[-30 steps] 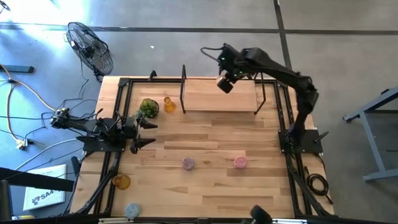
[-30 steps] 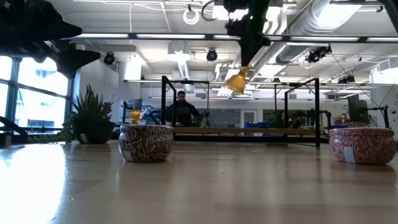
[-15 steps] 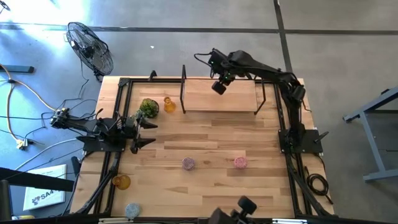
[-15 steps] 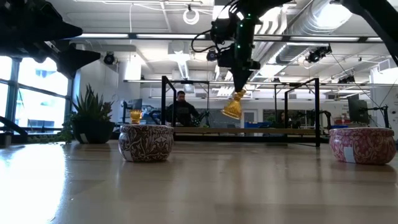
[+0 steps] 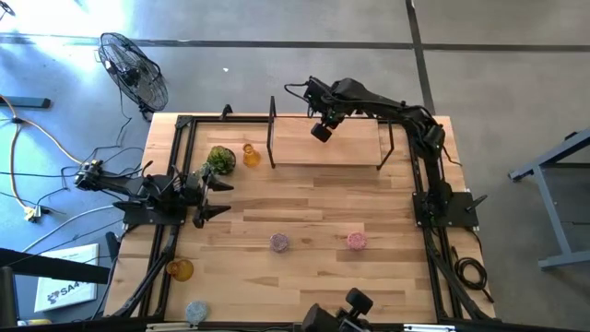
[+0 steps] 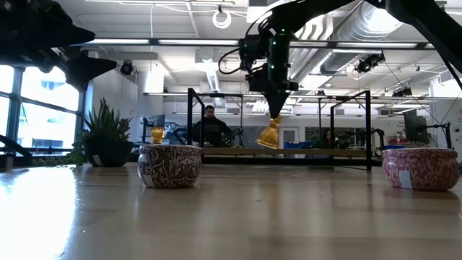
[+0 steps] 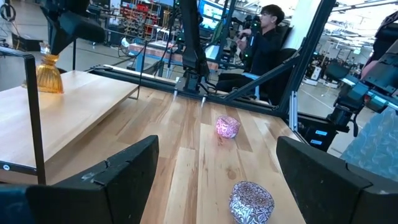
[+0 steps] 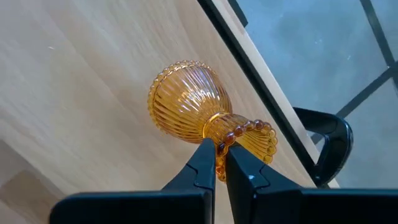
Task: Pick & Place candle stick holders
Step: Put the top right yellow candle holder on the shelf, then put the blue scented candle on the shelf
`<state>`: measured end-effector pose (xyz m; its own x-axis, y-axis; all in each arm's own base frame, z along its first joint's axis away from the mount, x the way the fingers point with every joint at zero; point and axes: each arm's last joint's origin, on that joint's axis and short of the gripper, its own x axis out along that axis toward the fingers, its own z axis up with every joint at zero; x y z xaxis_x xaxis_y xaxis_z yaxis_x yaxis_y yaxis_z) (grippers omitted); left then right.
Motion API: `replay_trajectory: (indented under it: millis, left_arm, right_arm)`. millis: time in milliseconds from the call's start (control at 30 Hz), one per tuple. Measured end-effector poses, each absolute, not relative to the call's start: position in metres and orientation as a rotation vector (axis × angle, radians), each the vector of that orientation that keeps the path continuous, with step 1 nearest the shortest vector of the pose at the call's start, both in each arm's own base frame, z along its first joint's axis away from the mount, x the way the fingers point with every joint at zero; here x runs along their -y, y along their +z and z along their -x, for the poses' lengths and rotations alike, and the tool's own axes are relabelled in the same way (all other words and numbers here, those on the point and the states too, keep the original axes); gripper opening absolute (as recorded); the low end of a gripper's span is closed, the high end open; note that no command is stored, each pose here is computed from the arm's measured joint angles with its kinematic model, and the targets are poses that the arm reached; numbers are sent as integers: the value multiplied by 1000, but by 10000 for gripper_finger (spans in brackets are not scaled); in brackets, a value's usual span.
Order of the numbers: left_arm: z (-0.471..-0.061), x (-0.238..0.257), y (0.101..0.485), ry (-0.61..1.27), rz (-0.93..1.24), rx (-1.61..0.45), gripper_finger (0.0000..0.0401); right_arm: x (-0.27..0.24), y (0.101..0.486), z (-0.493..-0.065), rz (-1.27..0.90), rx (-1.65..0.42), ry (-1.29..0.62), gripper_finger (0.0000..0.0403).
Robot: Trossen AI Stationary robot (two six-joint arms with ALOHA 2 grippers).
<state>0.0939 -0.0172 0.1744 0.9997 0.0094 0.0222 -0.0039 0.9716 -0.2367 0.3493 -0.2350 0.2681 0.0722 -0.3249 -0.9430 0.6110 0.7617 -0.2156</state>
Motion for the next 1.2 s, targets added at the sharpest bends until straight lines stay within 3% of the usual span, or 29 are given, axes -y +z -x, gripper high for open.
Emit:
replay_trajectory:
  millis: [200, 467, 833, 1200]
  left_arm:
    - [-94, 17, 174, 5, 239, 23, 321]
    - [-94, 19, 173, -45, 236, 8, 321]
    - [-94, 19, 173, -50, 235, 3, 321]
    - [-94, 20, 172, -99, 233, -11, 321]
  right_arm:
    - [237, 266, -353, -257, -1299, -720, 8]
    - [238, 265, -357, -282, -1260, -689, 53]
    - [239, 266, -360, -302, -1216, -657, 60]
    - [239, 272, -361, -325, -1198, -675, 94]
